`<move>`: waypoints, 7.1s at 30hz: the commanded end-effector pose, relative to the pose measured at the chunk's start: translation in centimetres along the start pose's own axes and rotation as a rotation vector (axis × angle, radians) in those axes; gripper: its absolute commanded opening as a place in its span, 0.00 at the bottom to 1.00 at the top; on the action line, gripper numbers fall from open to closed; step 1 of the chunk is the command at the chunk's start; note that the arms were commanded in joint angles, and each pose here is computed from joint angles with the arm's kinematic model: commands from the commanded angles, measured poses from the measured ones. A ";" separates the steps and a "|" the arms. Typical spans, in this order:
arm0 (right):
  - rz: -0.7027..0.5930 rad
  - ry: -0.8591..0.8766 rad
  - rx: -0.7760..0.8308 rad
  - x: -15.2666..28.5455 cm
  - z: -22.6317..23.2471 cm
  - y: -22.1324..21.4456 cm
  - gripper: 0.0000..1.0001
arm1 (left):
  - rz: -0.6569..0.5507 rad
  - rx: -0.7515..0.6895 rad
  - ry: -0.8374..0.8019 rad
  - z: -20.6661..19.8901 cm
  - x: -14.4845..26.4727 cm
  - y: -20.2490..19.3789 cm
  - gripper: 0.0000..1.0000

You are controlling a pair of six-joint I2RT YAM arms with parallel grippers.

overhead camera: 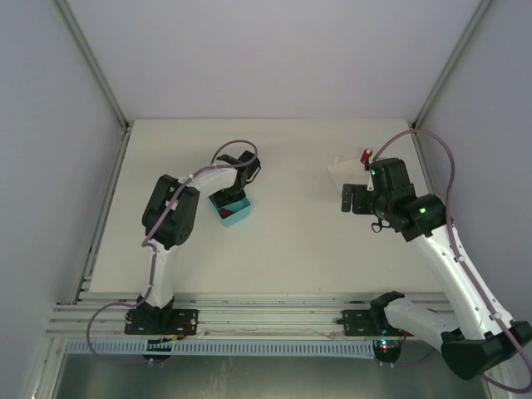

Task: Install the large spring

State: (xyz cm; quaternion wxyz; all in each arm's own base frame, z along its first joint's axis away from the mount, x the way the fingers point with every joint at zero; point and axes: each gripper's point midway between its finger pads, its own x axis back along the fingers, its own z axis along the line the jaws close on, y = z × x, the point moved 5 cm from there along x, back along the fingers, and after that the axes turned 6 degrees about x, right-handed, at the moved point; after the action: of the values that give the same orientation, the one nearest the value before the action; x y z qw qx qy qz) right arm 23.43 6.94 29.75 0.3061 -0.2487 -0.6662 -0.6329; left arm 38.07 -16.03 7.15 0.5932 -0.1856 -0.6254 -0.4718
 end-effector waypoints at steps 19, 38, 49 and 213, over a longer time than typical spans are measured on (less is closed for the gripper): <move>-0.001 0.024 -0.041 0.1 0.4 0.4 0.99 | -0.038 -0.004 -0.089 1.2 4.5 1.2 0.17; 0.197 0.425 -0.140 -2.3 7.6 5.3 0.99 | -0.402 -0.303 -0.974 2.4 17.8 0.0 0.07; 0.368 0.836 -0.200 -2.8 15.1 8.1 0.72 | -0.691 -0.627 -1.231 1.9 21.8 -4.5 0.00; 0.165 -0.011 -0.126 -9.2 1.6 1.8 0.99 | 0.186 0.409 -0.560 4.8 13.4 2.0 0.64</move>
State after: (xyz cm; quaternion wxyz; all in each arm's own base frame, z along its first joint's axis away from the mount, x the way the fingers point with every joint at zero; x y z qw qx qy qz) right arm 32.40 9.21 24.66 0.3379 -0.3237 -0.5891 -0.6588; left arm 34.31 -14.51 21.49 0.4011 -0.2409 -0.8288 -0.3069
